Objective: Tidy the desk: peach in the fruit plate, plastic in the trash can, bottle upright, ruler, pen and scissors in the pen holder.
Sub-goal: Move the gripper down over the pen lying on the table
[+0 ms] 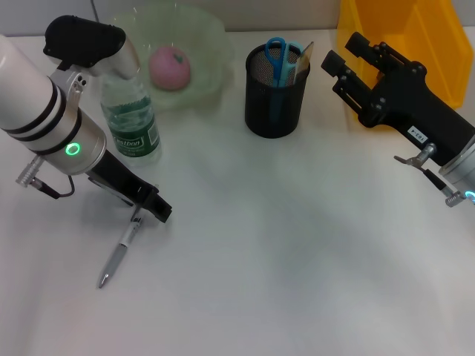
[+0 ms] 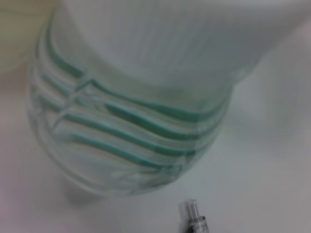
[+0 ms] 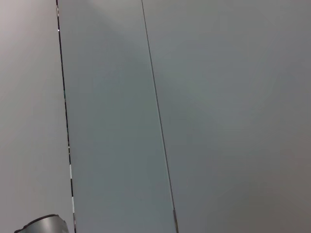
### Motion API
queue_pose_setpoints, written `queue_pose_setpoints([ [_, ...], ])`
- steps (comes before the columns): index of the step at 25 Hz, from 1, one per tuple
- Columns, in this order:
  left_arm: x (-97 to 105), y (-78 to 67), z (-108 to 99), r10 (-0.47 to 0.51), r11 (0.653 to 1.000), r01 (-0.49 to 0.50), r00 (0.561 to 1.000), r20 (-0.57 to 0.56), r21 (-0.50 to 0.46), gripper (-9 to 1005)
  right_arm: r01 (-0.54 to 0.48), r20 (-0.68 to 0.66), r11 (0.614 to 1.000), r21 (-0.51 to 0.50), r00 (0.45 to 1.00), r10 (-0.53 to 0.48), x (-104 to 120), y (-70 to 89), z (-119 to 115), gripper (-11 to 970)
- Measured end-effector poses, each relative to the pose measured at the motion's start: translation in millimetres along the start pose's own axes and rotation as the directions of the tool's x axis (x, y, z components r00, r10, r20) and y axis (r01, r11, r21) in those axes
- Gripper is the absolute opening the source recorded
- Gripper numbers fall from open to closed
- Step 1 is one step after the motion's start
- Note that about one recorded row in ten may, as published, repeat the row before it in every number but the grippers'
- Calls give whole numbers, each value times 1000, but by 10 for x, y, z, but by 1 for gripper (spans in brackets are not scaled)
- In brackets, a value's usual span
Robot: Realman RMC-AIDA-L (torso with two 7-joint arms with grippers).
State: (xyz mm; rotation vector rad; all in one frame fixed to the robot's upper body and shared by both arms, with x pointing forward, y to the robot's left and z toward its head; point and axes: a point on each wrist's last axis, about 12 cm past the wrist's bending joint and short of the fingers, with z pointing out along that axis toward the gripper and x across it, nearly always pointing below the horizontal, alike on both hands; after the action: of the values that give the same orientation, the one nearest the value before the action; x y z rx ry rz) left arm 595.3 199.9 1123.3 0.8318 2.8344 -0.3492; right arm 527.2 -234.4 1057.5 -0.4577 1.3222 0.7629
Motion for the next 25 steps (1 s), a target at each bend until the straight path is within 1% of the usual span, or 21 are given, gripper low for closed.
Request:
queue_pose_setpoints([
  [17, -29, -12, -2, 24, 1000, -24, 1000, -8, -14, 597, 4, 1, 1000, -6, 1000, -4, -11, -6, 38, 504],
  [25, -19, -11, 13, 23, 1000, -23, 1000, -14, -13, 548, 3, 1, 1000, -8, 1000, -3, -12, -5, 50, 504],
])
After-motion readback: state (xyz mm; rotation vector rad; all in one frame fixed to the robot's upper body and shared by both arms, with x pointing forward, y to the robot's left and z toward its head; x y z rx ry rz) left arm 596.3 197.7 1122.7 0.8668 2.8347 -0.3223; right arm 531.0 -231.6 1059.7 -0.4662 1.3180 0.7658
